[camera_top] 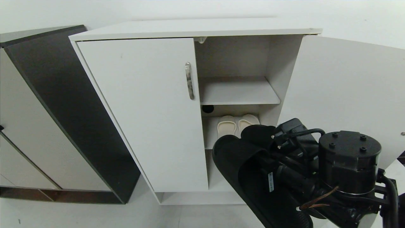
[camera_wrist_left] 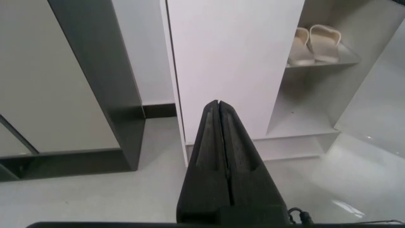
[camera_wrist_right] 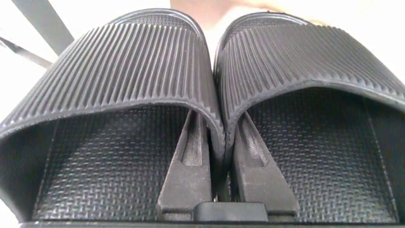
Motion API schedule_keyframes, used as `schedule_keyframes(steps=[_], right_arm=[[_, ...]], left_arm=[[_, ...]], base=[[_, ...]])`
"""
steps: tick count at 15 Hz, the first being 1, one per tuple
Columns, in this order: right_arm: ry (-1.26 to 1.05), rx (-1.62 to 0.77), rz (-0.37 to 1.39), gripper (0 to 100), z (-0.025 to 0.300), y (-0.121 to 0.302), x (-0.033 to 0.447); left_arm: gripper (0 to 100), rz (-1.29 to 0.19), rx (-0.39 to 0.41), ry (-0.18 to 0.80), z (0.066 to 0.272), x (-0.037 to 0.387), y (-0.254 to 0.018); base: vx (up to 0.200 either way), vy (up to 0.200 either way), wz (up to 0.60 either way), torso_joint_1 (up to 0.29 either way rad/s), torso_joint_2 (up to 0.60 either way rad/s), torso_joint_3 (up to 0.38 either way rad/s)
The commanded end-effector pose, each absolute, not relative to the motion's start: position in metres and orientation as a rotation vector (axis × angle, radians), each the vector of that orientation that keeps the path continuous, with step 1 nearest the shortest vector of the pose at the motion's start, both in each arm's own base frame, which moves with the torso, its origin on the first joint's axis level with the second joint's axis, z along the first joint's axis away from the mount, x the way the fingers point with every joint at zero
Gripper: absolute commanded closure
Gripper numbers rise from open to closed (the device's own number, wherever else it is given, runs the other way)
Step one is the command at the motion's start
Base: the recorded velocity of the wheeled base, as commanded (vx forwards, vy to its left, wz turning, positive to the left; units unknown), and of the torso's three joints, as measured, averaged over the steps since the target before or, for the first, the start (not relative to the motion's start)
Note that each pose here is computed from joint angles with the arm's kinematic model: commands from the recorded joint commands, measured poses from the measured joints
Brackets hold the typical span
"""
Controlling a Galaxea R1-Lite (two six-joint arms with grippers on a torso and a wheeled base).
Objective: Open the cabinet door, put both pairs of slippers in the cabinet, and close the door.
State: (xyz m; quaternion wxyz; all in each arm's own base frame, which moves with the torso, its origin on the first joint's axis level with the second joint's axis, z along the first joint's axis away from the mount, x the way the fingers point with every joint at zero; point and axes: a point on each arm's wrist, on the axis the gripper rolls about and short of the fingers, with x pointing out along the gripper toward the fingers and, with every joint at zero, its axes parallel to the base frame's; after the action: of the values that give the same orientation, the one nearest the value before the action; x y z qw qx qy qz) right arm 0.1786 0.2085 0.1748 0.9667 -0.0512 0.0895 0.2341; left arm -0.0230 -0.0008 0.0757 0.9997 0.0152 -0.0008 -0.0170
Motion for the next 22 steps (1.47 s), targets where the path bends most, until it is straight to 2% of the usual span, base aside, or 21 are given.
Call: schedule_keyframes(steps=[1,6,7,8,10,12,15,22], right_arm=[[0.184,-0.106,0.474,100,0.173,0.208,0.178],[0.183,-0.149,0.471,100,0.17,0.211,0.18],[0.178,-0.163,0.434,100,0.17,0.217,0.186],[0.189,-0.162,0.309,100,0.169,0.234,0.2],[0.214,-0.049,0.18,100,0.172,0.267,0.218],[0.287,-0.035,0.141,100,0.187,0.284,0.221],[0.227,0.024,-0.008,100,0.227,0.3,0.231],[0.207,0.016,-0.02,100,0.234,0.301,0.233]], left_arm=[[100,-0.034,0.031,-0.001,0.076,-0.023,-0.001],[100,-0.034,0.031,-0.001,0.076,-0.023,-0.001],[100,-0.034,0.031,-0.001,0.076,-0.023,-0.001],[100,-0.034,0.031,-0.001,0.076,-0.023,-0.001],[100,-0.034,0.031,-0.001,0.076,-0.023,-0.001],[100,-0.034,0.031,-0.001,0.076,-0.023,-0.001],[100,-0.034,0.031,-0.001,0.076,-0.023,-0.001],[100,-0.034,0.031,-0.001,0.076,-0.023,-0.001]], base=[[0.0,0.0,0.0,0.002,0.16,0.159],[0.0,0.0,0.0,0.0,0.02,0.017],[0.0,0.0,0.0,0.0,0.0,0.0],[0.0,0.0,0.0,0.0,0.0,0.0],[0.0,0.0,0.0,0.0,0.0,0.0],[0.0,0.0,0.0,0.0,0.0,0.0],[0.0,0.0,0.0,0.0,0.0,0.0],[0.0,0.0,0.0,0.0,0.0,0.0]])
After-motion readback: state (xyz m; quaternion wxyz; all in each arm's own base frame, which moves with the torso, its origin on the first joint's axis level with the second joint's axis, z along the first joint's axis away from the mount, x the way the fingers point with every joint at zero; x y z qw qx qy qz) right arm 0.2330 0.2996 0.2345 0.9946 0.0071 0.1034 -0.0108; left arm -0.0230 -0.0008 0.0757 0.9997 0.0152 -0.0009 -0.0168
